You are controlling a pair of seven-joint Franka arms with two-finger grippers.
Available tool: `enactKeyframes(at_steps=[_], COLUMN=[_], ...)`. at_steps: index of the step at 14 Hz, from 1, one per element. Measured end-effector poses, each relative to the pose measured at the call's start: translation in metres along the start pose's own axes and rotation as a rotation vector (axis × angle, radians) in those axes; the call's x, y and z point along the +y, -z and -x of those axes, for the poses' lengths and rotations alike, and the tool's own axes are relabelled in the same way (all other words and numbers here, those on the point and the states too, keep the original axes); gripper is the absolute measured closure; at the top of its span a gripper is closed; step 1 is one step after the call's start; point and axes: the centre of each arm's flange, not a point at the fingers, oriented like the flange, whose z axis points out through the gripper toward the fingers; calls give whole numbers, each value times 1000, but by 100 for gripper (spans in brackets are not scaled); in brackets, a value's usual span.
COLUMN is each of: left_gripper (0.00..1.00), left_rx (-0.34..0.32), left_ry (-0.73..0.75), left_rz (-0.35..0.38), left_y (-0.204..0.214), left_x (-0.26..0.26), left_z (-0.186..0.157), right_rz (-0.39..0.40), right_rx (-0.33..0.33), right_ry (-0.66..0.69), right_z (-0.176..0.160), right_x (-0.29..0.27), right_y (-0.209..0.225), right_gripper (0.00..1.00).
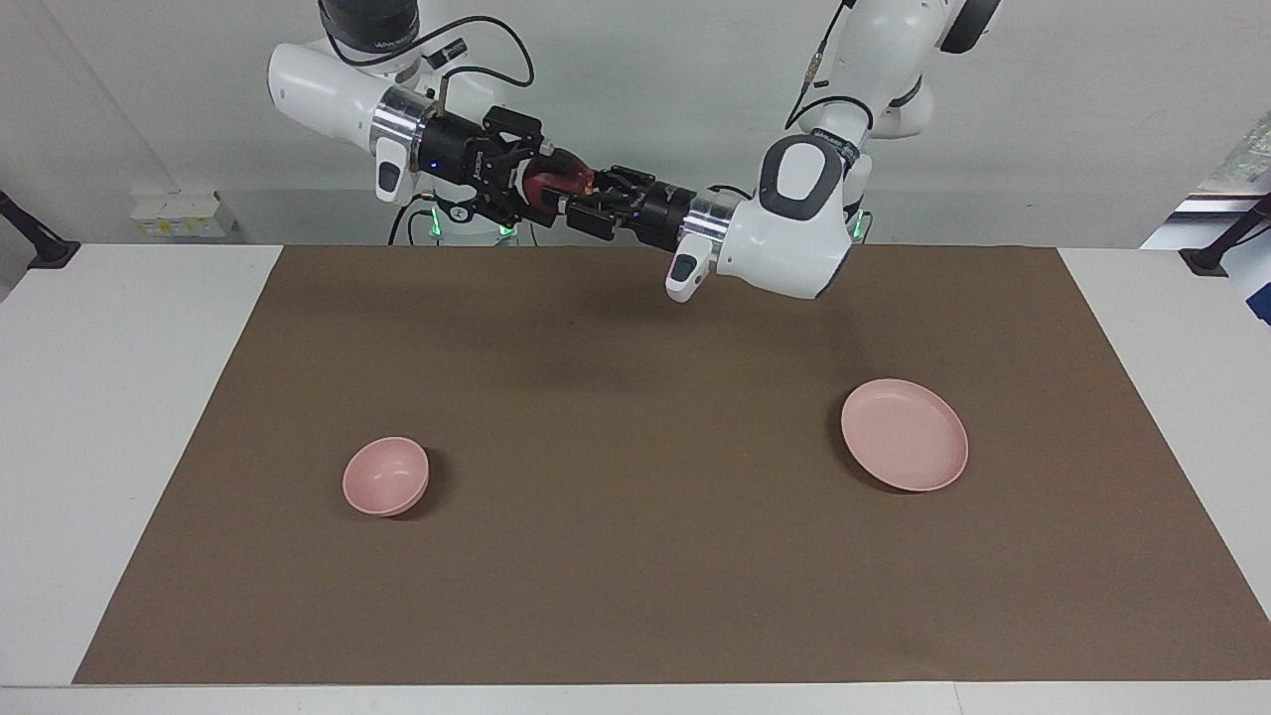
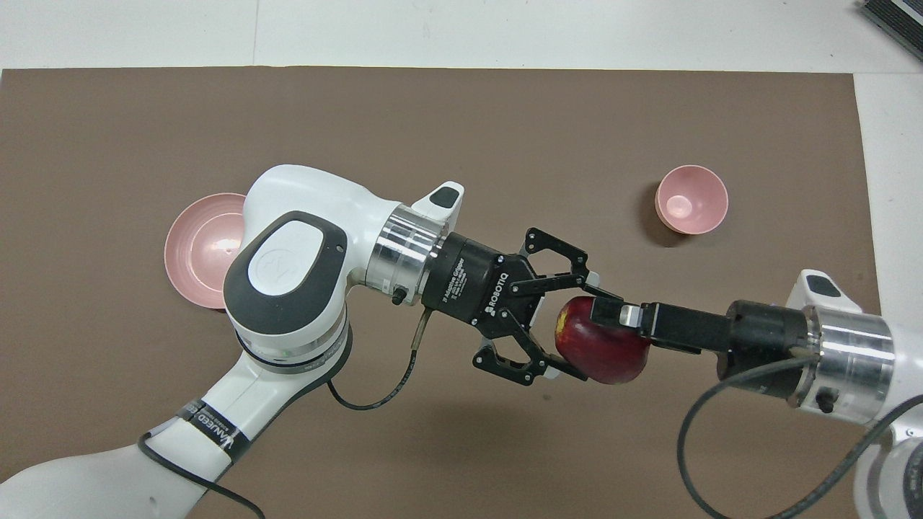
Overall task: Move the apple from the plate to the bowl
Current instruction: 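Grasp the apple with the right gripper from the left gripper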
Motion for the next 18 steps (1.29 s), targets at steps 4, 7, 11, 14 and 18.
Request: enactKeyframes(at_steps=[4, 7, 11, 14, 18], left_gripper=[22, 22, 22, 0, 0], left_rx=[0, 0, 3, 64, 344], left_ry=[-1, -2, -4, -44, -222], left_rz=[0, -2, 0, -37, -119], left_y=[0, -2, -3, -10, -8], left_x=[0, 0, 0, 0, 7], left_z=[0, 0, 0, 5, 49], right_rz=[2, 5, 9, 15, 19], right_rx=[-13, -15, -13, -8, 0], right_ry=[-75, -108, -104, -100, -106], right_z=[12, 13, 13, 12, 10], right_x=[1, 3, 4, 6, 9], right_y=[-2, -3, -2, -1, 2], right_gripper=[0, 16, 16, 18, 18])
